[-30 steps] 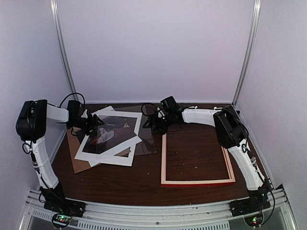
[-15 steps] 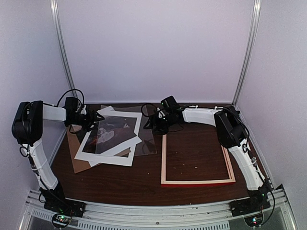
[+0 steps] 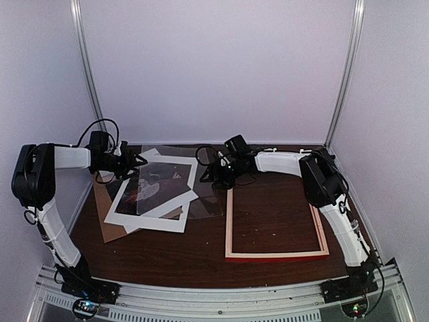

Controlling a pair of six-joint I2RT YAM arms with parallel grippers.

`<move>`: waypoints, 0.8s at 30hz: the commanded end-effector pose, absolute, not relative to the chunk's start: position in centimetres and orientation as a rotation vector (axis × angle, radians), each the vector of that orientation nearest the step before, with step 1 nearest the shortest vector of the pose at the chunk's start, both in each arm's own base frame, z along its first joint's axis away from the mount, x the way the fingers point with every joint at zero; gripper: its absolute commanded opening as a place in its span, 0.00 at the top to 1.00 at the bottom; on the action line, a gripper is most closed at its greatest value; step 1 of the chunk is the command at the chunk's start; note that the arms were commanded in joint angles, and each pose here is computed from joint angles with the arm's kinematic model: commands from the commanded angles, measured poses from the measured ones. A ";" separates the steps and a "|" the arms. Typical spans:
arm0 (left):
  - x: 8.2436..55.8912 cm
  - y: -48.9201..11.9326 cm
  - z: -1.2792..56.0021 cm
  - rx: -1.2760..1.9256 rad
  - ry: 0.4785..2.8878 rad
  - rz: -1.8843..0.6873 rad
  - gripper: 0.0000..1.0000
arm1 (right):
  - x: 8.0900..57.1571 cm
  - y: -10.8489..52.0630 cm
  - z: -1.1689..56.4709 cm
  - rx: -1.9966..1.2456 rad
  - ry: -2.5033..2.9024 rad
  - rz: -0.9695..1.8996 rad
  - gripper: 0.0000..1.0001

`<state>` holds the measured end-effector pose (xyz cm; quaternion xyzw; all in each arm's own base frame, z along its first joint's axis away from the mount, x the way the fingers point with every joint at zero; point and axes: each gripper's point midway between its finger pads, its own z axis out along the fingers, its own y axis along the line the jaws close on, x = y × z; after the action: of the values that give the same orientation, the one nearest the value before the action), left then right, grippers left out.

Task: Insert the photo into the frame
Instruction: Pick up the glass panel from the mat board.

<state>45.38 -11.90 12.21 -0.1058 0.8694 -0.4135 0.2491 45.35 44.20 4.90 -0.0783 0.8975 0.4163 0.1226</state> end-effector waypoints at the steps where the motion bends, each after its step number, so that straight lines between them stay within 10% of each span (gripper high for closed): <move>1: 44.2 -14.6 13.9 -0.164 2.364 -1.227 0.38 | 41.6 43.3 0.1 -0.263 2.802 1.169 0.32; 24: 44.6 -16.6 14.4 -0.068 2.309 -1.332 0.52 | 40.6 43.2 -0.7 -0.344 2.815 1.218 0.32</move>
<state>44.42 -14.26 13.10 -0.0691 0.8600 -0.4489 0.2326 43.50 44.91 5.03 -0.1300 0.8841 0.4373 0.1017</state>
